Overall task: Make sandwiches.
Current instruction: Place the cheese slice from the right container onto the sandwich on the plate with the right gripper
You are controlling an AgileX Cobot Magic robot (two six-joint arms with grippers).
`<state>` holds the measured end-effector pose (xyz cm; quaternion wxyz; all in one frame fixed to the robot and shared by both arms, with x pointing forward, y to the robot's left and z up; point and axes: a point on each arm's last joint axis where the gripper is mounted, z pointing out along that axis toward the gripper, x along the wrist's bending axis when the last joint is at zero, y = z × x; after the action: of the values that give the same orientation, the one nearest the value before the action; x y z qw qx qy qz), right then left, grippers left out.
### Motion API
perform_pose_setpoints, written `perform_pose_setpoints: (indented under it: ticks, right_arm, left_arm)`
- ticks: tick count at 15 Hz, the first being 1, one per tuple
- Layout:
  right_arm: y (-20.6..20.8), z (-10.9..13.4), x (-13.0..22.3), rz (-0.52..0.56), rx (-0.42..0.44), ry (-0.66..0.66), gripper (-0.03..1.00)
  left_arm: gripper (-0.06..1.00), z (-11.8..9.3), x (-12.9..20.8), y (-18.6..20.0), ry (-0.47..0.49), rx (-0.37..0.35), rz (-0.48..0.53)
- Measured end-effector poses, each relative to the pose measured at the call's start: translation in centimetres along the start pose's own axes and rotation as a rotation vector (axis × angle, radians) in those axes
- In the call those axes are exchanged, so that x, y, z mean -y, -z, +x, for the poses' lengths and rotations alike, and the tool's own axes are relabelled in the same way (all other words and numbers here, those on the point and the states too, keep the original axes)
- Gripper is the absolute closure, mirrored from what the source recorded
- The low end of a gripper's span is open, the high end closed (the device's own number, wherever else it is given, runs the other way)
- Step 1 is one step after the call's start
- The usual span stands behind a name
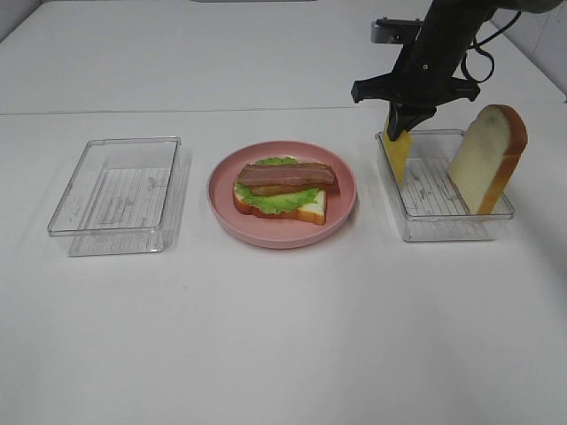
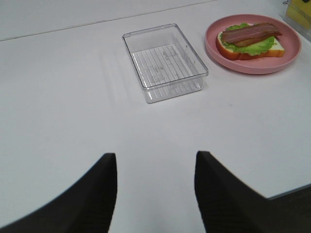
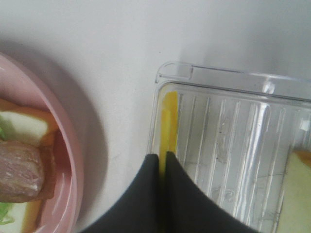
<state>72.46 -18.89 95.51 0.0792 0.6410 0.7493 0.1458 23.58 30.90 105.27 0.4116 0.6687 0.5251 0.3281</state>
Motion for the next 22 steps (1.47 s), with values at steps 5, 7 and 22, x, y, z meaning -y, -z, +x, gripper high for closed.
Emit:
perform_pose_setpoints:
  ticks: [5, 7, 22]
  right_arm:
    - [6.2, 1.0, -0.8, -0.109, -0.075, 0.019, 0.97]
    - [8.1, 2.2, -0.9, -0.146, -0.201, 0.015, 0.97]
    - [-1.1, 10.2, 2.6, -0.056, -0.741, -0.150, 0.97]
  left_arm:
    - [0.46, 0.0, 0.0, 0.0, 0.000, 0.000, 0.000]
    - [0.46, 0.0, 0.0, 0.0, 0.000, 0.000, 0.000]
    - [0.46, 0.0, 0.0, 0.0, 0.000, 0.000, 0.000]
